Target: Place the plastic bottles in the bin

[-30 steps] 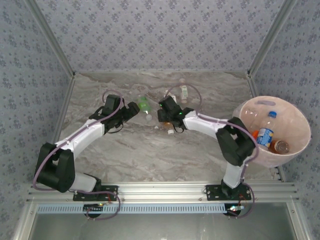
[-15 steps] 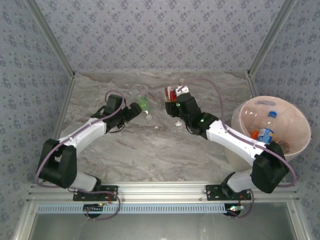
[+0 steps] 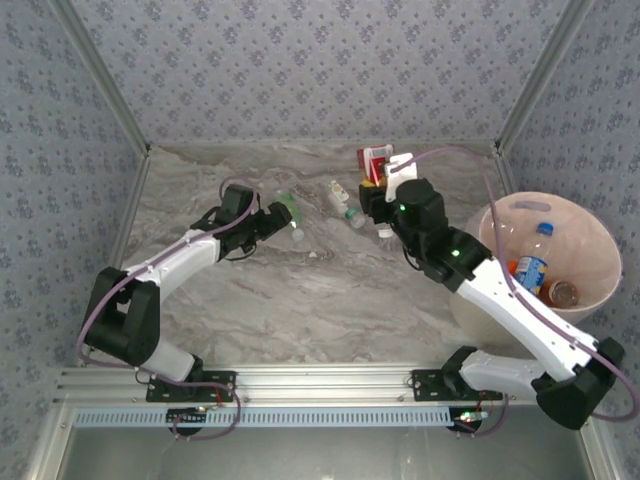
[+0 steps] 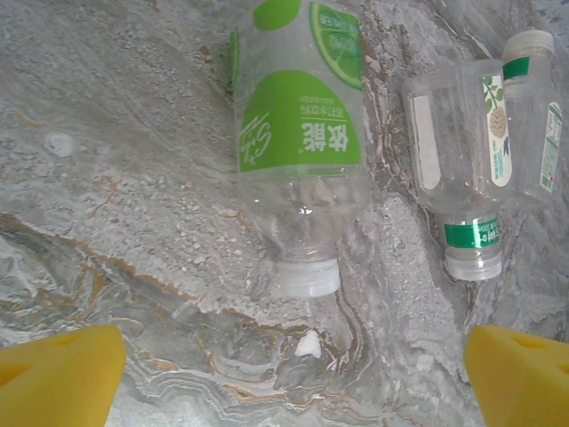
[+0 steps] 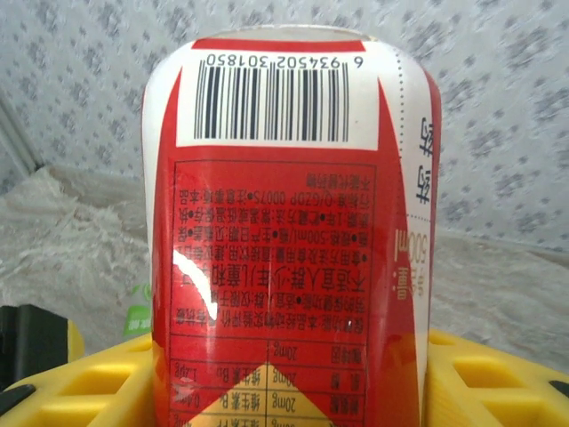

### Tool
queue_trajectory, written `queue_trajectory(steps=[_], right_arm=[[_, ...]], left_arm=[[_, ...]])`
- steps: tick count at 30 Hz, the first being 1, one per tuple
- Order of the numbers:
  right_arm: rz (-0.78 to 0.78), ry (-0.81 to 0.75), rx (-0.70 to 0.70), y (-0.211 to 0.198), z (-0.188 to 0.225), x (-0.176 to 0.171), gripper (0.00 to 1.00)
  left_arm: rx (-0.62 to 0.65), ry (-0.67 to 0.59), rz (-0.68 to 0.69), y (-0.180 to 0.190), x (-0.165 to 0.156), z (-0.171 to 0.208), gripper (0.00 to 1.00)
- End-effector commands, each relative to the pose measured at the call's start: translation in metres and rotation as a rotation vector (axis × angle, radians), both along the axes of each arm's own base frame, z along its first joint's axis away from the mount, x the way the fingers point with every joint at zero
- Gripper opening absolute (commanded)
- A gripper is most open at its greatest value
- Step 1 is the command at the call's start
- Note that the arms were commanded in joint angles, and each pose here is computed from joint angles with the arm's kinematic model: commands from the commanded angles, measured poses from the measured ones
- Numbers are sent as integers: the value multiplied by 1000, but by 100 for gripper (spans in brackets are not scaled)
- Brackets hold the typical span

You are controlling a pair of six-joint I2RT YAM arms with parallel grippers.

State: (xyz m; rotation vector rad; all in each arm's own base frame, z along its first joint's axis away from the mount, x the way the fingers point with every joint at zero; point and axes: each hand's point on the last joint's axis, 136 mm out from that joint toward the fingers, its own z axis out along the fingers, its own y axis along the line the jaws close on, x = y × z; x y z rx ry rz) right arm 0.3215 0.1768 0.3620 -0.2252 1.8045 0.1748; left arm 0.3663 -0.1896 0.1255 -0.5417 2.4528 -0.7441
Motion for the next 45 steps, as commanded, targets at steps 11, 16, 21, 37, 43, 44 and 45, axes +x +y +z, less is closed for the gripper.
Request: queue_trajectory(steps=[11,16,21,37,43,44,45], right_arm=[[-520,98,-79,-184,49,-55,55],[-707,166,-97,-238,41,-84,56],[-823,248,-145,-268,25,-106,56],[-889,386,-176,-308,-16,-104,93],[-904,351,-168,-309,-8,-108,99],[-904,343,-164,-308,-7,-108,99],[-895,337,-155,-307,-6,-108,100]], left_arm=[[-47,-1,-50,-27,17,8,98],[-53,4,-62,-32,21,10,98],[-59,15,-71,-36,23,10,98],[-72,37,-106,-49,25,12,98],[-68,35,-105,-51,25,13,98],[-66,36,-108,-51,24,13,98],[-64,37,-109,-52,24,13,98]])
